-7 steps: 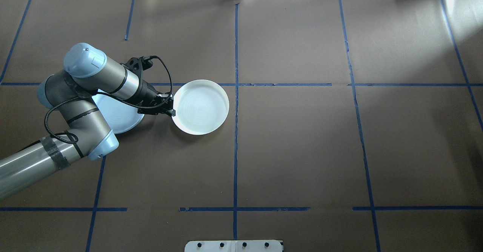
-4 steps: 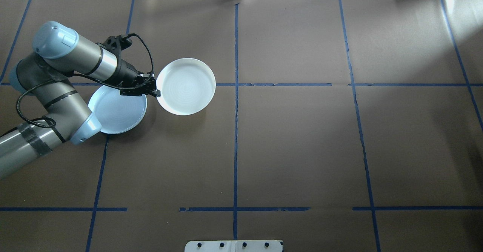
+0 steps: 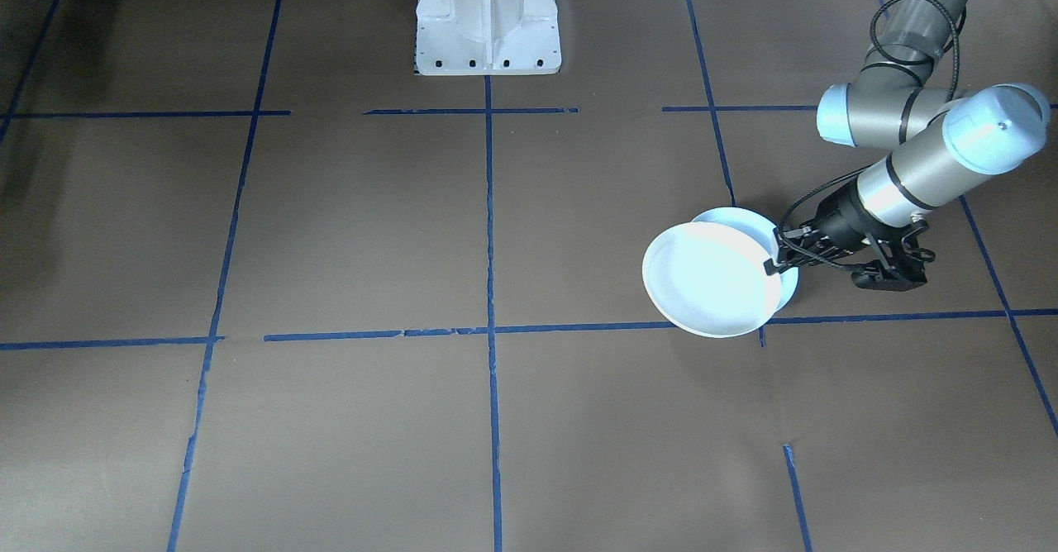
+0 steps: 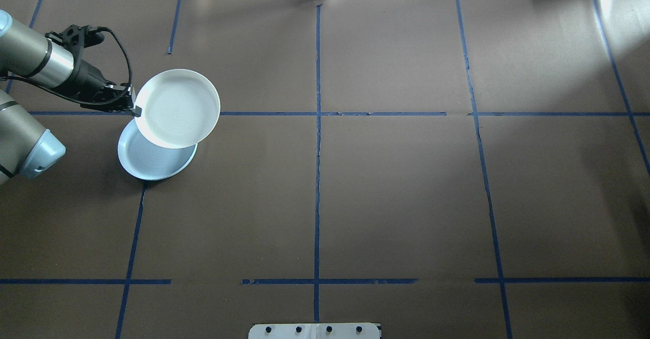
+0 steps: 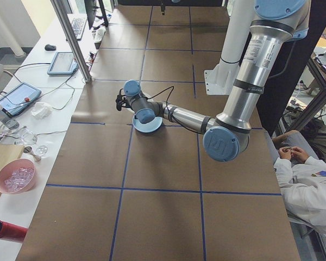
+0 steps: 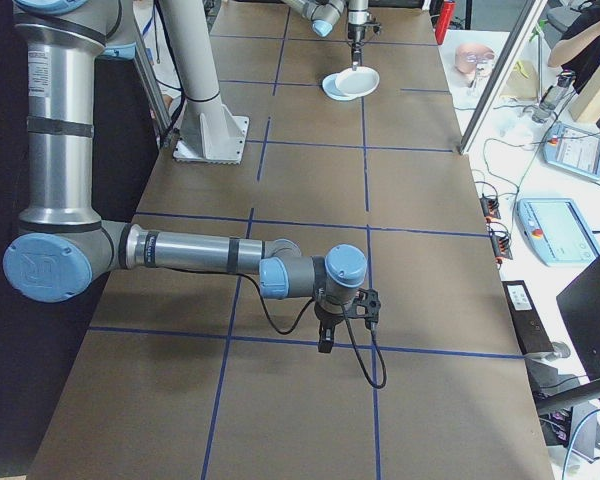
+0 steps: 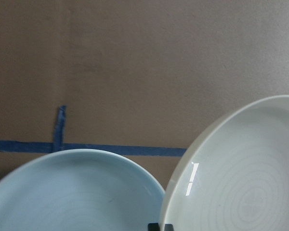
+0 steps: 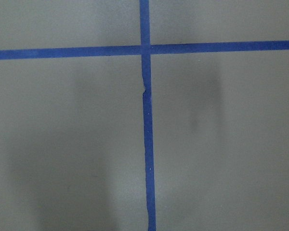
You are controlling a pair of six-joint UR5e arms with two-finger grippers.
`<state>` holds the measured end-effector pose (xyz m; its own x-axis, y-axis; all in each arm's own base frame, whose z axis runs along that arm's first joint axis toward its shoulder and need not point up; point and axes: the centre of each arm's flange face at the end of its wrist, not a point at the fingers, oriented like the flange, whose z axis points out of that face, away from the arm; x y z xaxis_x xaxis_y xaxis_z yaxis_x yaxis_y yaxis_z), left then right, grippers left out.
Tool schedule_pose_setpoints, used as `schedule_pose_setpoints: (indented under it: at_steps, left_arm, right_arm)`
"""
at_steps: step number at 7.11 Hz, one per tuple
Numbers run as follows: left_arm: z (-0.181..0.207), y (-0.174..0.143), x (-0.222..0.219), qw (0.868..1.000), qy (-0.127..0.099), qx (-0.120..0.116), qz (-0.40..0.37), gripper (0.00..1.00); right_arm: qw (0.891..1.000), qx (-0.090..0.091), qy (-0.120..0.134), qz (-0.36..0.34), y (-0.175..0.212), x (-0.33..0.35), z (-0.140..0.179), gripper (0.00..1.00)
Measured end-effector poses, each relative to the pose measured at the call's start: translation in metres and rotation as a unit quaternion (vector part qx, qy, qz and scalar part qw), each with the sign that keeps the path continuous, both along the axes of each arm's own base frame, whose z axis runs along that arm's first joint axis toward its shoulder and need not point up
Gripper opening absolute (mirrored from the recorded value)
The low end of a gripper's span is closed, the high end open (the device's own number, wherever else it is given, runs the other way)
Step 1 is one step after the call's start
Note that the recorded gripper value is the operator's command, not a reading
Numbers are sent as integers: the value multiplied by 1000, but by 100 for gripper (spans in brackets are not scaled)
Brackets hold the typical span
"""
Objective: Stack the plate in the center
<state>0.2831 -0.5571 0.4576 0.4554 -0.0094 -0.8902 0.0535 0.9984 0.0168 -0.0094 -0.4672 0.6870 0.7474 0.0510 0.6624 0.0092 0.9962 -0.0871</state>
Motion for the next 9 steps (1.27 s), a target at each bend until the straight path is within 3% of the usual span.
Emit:
schedule_pose_setpoints:
  at_steps: [1,4,9]
  left_arm:
    - [14,2,-12,1000,-11,4,11,0]
    - [24,11,-13,999,-4,-8,43,0]
    - [41,9,-15,997,-25,-7,68,0]
  right_arm:
    - [1000,0,0,0,0,0,0,100]
    - [1000,0,0,0,0,0,0,100]
    - [1000,0,0,0,0,0,0,100]
